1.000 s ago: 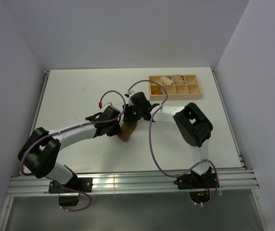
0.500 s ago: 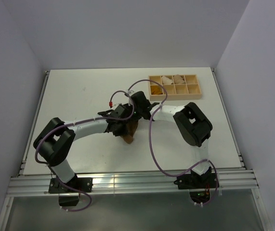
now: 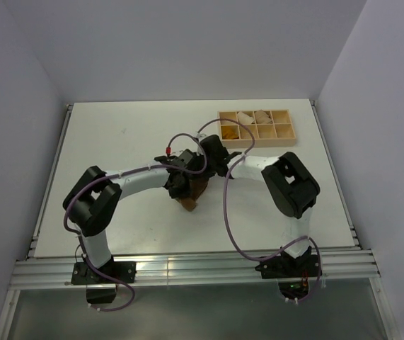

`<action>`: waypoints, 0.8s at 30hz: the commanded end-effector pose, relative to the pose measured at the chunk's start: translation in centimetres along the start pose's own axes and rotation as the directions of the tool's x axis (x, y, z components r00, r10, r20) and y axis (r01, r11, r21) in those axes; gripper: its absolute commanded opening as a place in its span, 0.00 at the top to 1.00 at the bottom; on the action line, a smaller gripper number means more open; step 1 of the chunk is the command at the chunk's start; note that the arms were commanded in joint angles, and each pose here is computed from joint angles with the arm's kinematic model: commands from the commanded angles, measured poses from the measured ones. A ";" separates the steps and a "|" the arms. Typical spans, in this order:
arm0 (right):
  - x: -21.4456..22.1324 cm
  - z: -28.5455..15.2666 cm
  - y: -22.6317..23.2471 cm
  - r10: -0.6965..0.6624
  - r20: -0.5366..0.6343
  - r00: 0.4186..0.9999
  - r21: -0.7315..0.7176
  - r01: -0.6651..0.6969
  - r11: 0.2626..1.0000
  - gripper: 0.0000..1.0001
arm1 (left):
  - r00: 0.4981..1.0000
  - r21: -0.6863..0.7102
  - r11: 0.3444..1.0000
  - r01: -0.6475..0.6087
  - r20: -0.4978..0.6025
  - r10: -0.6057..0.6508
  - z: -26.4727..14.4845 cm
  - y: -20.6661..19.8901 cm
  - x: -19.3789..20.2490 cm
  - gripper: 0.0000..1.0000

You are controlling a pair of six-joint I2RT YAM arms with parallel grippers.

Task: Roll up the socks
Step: Roll the sock at the center of the board.

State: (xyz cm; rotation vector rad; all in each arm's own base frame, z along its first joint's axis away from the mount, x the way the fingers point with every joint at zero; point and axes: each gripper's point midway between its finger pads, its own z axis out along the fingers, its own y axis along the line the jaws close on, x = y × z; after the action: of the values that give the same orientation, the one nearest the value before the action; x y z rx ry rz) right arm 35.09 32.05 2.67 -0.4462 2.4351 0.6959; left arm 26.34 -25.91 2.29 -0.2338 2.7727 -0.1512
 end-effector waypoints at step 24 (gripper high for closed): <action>0.4 -11.8 0.9 0.214 0.326 0.921 -0.199 -0.155 0.968 0.53 | 0.951 -0.238 0.934 -0.265 -0.226 0.212 3.7 6.1 2.4 0.98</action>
State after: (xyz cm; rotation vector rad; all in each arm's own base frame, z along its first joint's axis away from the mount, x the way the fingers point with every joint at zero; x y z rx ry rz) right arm 29.31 25.16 7.11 -0.1507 2.2805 0.8500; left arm 26.95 -25.80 2.14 0.0110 2.8581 -0.0274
